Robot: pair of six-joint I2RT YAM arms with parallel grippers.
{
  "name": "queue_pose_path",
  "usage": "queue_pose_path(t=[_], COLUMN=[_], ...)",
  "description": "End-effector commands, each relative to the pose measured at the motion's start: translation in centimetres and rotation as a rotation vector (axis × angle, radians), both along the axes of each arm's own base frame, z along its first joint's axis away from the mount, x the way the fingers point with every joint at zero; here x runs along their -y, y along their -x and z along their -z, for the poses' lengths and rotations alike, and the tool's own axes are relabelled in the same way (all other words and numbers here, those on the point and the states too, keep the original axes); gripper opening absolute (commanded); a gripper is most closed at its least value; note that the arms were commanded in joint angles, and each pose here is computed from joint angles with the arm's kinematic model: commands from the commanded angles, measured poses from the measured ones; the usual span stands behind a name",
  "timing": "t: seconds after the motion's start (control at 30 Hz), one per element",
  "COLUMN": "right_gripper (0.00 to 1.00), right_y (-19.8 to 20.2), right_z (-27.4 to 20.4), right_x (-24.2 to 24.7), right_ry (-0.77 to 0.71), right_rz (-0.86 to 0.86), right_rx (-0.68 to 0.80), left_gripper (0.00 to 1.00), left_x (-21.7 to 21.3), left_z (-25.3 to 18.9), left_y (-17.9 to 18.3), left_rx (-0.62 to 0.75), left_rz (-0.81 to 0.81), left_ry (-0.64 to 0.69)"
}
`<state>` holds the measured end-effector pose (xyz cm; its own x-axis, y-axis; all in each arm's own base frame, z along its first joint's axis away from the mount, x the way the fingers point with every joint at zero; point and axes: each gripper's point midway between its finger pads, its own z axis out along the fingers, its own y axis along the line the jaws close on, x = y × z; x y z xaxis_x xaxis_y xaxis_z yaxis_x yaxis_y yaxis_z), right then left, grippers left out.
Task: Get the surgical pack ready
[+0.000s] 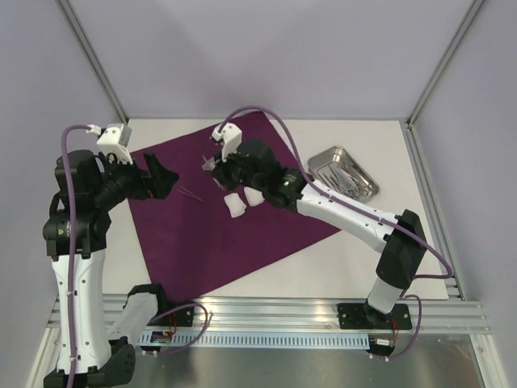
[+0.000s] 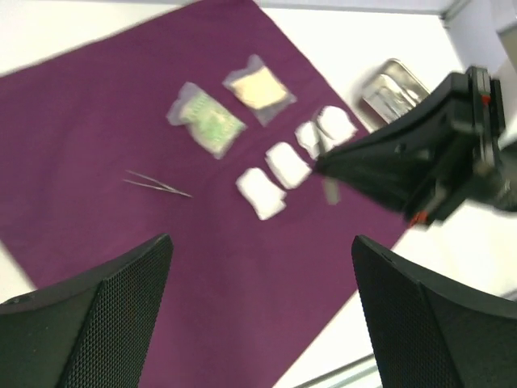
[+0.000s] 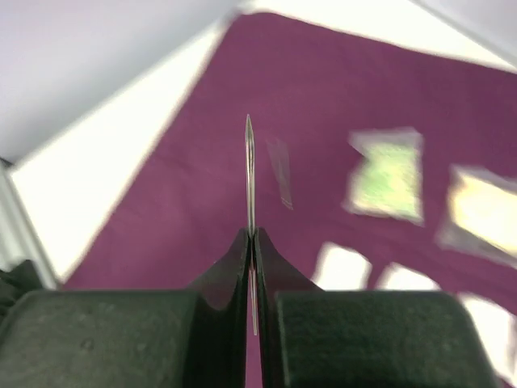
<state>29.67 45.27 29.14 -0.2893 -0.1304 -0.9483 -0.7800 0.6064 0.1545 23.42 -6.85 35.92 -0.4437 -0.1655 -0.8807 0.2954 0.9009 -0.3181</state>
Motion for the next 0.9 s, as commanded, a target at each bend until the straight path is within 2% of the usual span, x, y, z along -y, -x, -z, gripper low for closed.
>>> queue_pose_path(t=[0.0, 0.03, 0.07, 0.1, 0.17, 0.2, 0.27, 0.37, 0.43, 0.57, 0.87], right_gripper=[0.0, 0.0, 0.0, 0.0, 0.0, 0.0, 0.0, 0.0, 0.01, 0.0, 0.0], right_y=[-4.3, -4.9, -7.5, -8.8, -11.4, -12.2, -13.7, -15.6, -16.2, -18.0, -20.7], right_z=[0.6, 2.6, 3.6, 4.6, 7.1, 7.9, 10.2, 13.1, 15.5, 17.0, 19.7], right_x=[7.8, 10.5, 14.5, 17.3, 24.7, 27.1, 32.0, 36.9, 39.5, 42.8, 45.7], right_ry=[0.125, 0.212, 0.28, 0.376, 0.546, 0.629, 0.715, 0.81, 0.901, 0.961, 1.072], right_rz=[0.056, 0.08, 0.158, 0.18, 0.331, 0.337, 0.383, 0.408, 0.419, 0.459, 0.466], right_rx=[-0.015, -0.071, -0.075, -0.048, -0.086, -0.074, -0.144, -0.224, -0.277, -0.287, -0.299], left_gripper=[1.0, 1.0, 1.0, 1.0, 1.0, 1.0, 1.0, 1.0, 1.0, 1.0, 1.0], left_x=[-2.8, -3.8, -4.2, -4.6, -5.3, -5.5, -5.8, -6.1, -6.3, -6.5, -6.9], left_z=[-0.9, -0.6, 0.3, 0.8, 2.5, 3.1, 5.2, 7.5, 8.7, 9.6, 11.4], left_y=[0.7, 0.6, 0.7, 0.6, 0.5, 0.4, 0.1, -0.1, -0.3, -0.7, -1.6], left_rx=[0.016, 0.01, -0.024, -0.038, -0.071, -0.084, -0.123, -0.181, -0.214, -0.23, -0.299], left_rz=[-0.102, -0.127, -0.134, -0.143, -0.136, -0.134, -0.118, -0.112, -0.109, -0.108, -0.099], left_ry=[-0.156, -0.211, -0.234, -0.26, -0.318, -0.333, -0.364, -0.38, -0.388, -0.401, -0.417])
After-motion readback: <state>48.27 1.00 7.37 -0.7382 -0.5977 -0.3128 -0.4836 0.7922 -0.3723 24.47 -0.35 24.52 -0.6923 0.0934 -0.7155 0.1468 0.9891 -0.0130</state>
